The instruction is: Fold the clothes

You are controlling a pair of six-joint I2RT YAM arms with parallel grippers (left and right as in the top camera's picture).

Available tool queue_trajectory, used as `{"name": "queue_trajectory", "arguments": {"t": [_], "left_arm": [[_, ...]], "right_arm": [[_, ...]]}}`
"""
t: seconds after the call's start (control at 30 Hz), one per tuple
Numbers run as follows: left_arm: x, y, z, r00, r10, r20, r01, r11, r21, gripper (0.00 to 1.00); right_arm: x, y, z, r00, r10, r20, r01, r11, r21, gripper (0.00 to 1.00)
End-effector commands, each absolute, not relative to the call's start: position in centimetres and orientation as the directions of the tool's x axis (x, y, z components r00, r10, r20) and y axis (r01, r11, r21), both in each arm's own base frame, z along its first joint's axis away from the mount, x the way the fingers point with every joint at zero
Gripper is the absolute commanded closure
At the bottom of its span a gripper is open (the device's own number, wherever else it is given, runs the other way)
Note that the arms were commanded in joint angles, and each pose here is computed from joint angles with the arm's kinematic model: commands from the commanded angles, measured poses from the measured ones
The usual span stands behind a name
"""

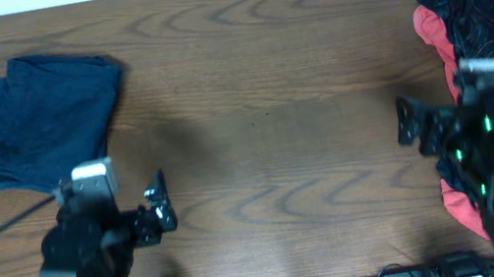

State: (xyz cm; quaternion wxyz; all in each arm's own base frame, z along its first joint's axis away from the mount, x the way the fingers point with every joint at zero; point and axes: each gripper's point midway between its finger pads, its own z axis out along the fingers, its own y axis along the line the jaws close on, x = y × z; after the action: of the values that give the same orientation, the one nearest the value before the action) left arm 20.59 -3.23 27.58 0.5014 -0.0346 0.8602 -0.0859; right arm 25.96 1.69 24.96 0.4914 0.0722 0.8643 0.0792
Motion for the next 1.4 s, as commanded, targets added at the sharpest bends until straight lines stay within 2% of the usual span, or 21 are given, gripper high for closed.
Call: {"name": "queue_trajectory", "arguments": {"t": [0.0, 0.13, 0.6, 0.87, 0.97, 1.13, 1.37], "left_arm": [[19.9, -2.5, 27.8, -0.456, -0.171, -0.874, 0.000, 0.981, -0.192, 0.02], [19.4, -2.4, 28.3, -0.434, -0.176, -0.884, 0.005, 0.980, -0.198, 0.02], [19.2, -2.4, 27.8, -0.453, -0.172, -0.875, 0.000, 0.981, -0.193, 0.02], [19.2, -2.4, 27.8, -0.453, -0.172, -0.875, 0.000, 0.981, -0.193, 0.02], [19.2, -2.4, 27.8, -0.453, -0.172, -0.875, 0.000, 0.981, -0.193, 0.02], [19.2, -2.4, 27.8, -0.453, -0.172, -0.875, 0.000, 0.981, -0.193, 0.02], [19.2, -2.4, 27.8, -0.453, -0.172, -0.875, 0.000, 0.981, -0.193, 0.02]], "right_arm": [[24.1, 1.8, 24.1, -0.466, 0.209, -0.860, 0.035, 0.975, 0.218, 0.01], [22.0, 1.8, 23.5, -0.460, 0.209, -0.863, 0.026, 0.975, 0.222, 0.01], [16.0, 1.4, 16.6, -0.728, 0.193, -0.657, 0.098, 0.979, 0.180, 0.01], [16.1, 1.4, 16.6, -0.728, 0.193, -0.657, 0.098, 0.979, 0.180, 0.01], [16.8, 1.4, 17.5, -0.673, 0.179, -0.717, 0.072, 0.981, 0.177, 0.01], [19.2, 1.6, 19.3, -0.484, 0.045, -0.874, -0.047, 0.996, 0.077, 0.01], [21.7, 1.8, 19.8, -0.213, 0.026, -0.977, -0.080, 0.996, 0.044, 0.01]]}}
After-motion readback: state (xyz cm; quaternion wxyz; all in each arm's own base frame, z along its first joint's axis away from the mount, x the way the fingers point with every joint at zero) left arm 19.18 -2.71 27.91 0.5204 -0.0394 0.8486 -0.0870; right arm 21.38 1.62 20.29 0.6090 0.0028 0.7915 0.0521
